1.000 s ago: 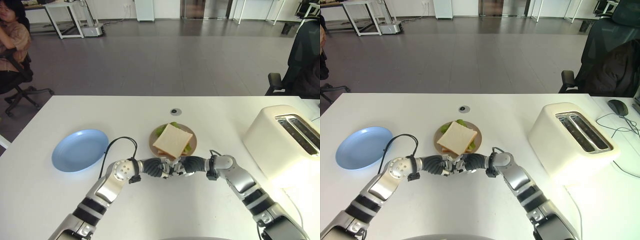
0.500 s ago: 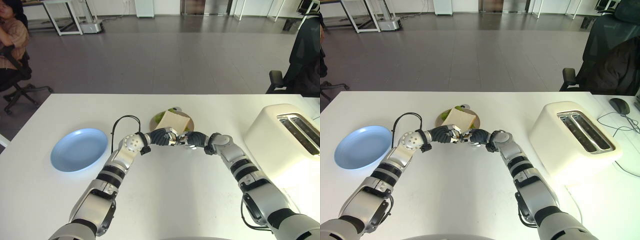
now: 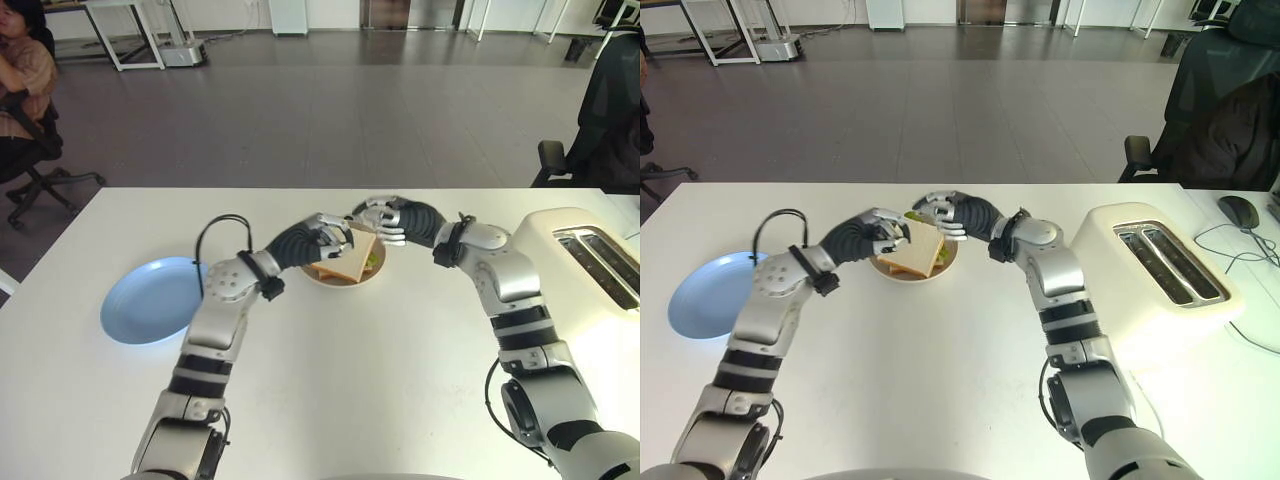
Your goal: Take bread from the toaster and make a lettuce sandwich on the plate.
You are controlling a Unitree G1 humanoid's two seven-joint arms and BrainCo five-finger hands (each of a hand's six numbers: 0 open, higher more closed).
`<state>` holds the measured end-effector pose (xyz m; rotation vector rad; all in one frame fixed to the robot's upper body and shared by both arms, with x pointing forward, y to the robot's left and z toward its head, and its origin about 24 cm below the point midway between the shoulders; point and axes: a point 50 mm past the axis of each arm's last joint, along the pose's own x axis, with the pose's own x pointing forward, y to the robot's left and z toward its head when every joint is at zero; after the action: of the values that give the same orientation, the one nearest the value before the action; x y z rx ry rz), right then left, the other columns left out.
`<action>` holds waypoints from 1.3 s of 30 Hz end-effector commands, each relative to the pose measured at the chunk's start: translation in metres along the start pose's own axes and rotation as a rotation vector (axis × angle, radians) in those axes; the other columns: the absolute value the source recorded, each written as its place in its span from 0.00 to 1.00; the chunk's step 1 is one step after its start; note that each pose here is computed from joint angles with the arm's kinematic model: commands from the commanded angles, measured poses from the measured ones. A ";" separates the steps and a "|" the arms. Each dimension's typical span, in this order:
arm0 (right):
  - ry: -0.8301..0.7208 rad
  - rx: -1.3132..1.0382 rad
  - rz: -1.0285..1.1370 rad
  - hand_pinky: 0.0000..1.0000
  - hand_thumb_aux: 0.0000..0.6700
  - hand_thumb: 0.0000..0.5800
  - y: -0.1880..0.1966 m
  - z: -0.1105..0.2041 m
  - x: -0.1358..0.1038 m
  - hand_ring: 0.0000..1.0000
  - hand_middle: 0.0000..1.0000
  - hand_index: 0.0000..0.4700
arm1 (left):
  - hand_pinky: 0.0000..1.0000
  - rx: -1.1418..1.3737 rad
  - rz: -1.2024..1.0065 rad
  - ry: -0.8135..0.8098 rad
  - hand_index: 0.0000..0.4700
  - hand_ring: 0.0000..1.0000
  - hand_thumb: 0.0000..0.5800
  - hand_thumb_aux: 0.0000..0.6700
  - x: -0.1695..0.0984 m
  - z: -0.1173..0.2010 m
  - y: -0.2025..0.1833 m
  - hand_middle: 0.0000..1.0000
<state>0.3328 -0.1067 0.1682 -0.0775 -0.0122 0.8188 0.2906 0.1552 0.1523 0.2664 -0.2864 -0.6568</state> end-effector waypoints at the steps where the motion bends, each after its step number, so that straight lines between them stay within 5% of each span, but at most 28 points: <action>1: -0.059 0.016 -0.139 0.00 0.00 0.00 0.019 -0.008 -0.017 0.00 0.00 0.00 | 0.00 -0.057 0.261 0.032 0.00 0.00 0.00 0.00 -0.029 0.000 -0.008 0.00; 9: -0.077 -0.053 -0.333 0.00 0.00 0.00 0.074 -0.067 -0.040 0.00 0.00 0.00 | 0.00 -0.077 0.733 0.231 0.00 0.00 0.00 0.00 -0.097 -0.028 -0.051 0.00; 20: -0.074 -0.062 -0.395 0.00 0.00 0.00 0.074 -0.094 -0.041 0.00 0.00 0.00 | 0.00 -0.079 0.706 0.197 0.00 0.00 0.00 0.00 -0.099 -0.044 -0.064 0.00; 39: -0.122 -0.030 -0.498 0.00 0.00 0.00 0.056 -0.091 -0.046 0.00 0.00 0.00 | 0.00 -0.112 0.574 0.108 0.00 0.00 0.00 0.00 -0.093 -0.041 -0.058 0.00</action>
<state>0.2614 -0.1066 0.0705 -0.0509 -0.1487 0.3263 0.1995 0.1730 0.0803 0.0990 -0.2206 -0.0878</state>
